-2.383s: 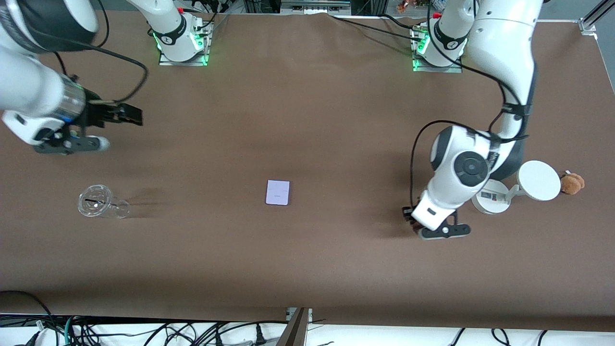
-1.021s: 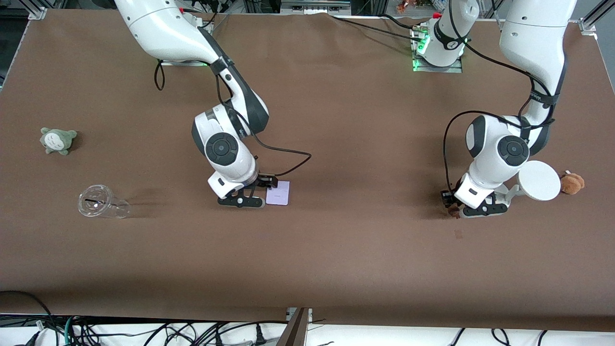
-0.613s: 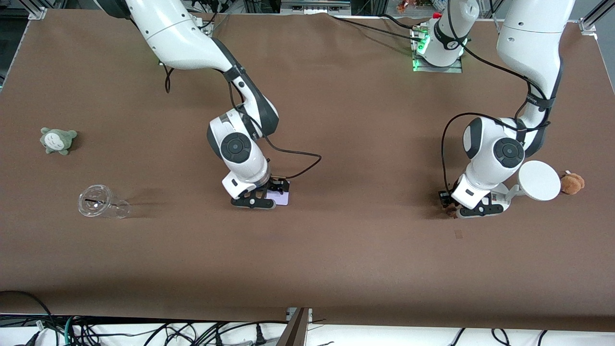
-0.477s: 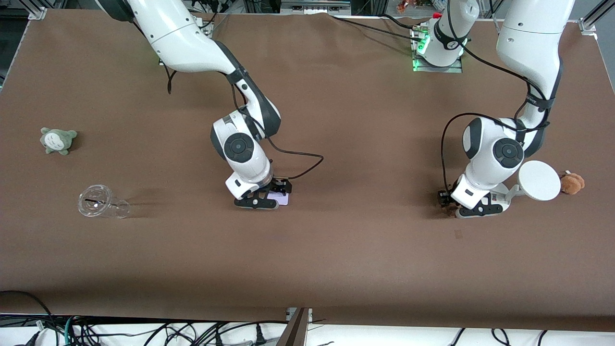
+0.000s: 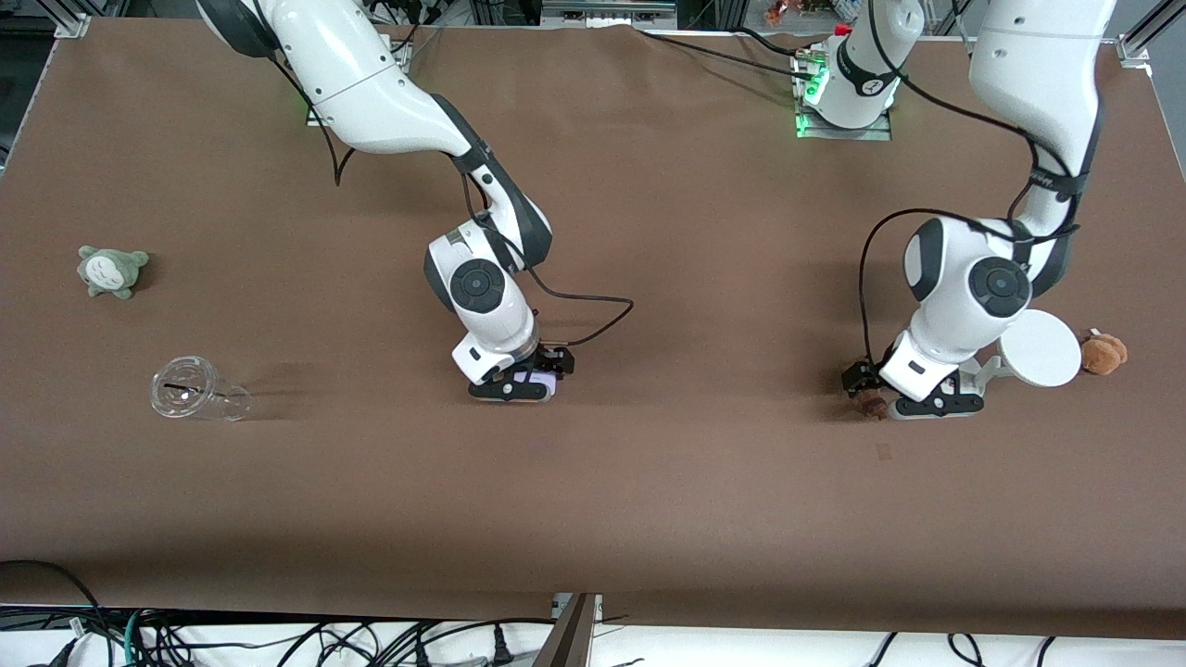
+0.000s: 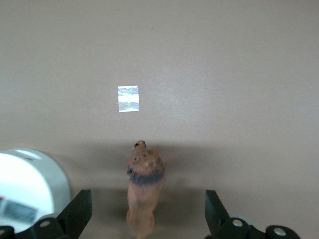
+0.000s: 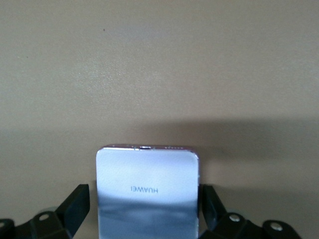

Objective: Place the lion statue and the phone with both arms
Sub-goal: 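Set the lion beside the white lamp while the right gripper grasps the phone, then carry the phone toward the glass cup while the left gripper withdraws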

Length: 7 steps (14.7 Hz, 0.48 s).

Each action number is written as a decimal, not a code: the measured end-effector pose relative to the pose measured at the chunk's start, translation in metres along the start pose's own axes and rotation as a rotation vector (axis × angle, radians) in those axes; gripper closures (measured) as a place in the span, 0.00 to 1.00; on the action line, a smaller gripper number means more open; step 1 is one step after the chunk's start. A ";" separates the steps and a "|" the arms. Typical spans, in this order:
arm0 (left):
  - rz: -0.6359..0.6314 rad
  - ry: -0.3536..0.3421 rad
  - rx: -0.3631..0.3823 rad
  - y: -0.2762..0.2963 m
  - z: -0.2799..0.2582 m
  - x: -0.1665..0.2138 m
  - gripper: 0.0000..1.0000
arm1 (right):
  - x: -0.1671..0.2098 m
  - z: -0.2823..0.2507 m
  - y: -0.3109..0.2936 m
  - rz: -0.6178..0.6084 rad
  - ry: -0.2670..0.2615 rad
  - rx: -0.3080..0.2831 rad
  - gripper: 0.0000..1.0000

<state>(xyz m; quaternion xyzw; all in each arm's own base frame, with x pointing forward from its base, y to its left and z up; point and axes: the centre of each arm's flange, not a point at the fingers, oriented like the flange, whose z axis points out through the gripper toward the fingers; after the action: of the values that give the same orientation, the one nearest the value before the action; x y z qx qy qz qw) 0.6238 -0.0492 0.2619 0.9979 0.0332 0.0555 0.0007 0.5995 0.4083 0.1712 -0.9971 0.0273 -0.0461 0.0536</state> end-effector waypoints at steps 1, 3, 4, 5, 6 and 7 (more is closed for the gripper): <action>0.007 -0.011 -0.003 0.000 -0.024 0.001 0.00 | 0.001 0.002 -0.001 -0.001 0.002 0.002 0.00; 0.012 -0.036 -0.011 0.000 -0.081 -0.001 0.00 | 0.003 0.004 -0.004 -0.003 0.006 0.004 0.00; 0.012 -0.048 -0.015 -0.001 -0.111 -0.003 0.00 | 0.003 0.005 -0.005 -0.004 0.006 0.003 0.02; 0.012 -0.065 -0.018 -0.003 -0.139 -0.006 0.00 | 0.003 0.006 -0.004 -0.004 0.006 0.002 0.04; 0.012 -0.090 -0.019 -0.004 -0.168 -0.010 0.00 | 0.004 0.005 -0.004 -0.003 0.008 0.001 0.13; 0.012 -0.121 -0.019 -0.006 -0.198 -0.013 0.00 | 0.005 0.004 -0.004 -0.004 0.010 0.002 0.15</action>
<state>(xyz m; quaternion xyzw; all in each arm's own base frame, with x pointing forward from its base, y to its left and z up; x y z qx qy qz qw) 0.5882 -0.0443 0.4569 0.9996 0.0266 -0.0047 0.0119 0.6051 0.4128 0.1678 -0.9969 0.0258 -0.0511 0.0544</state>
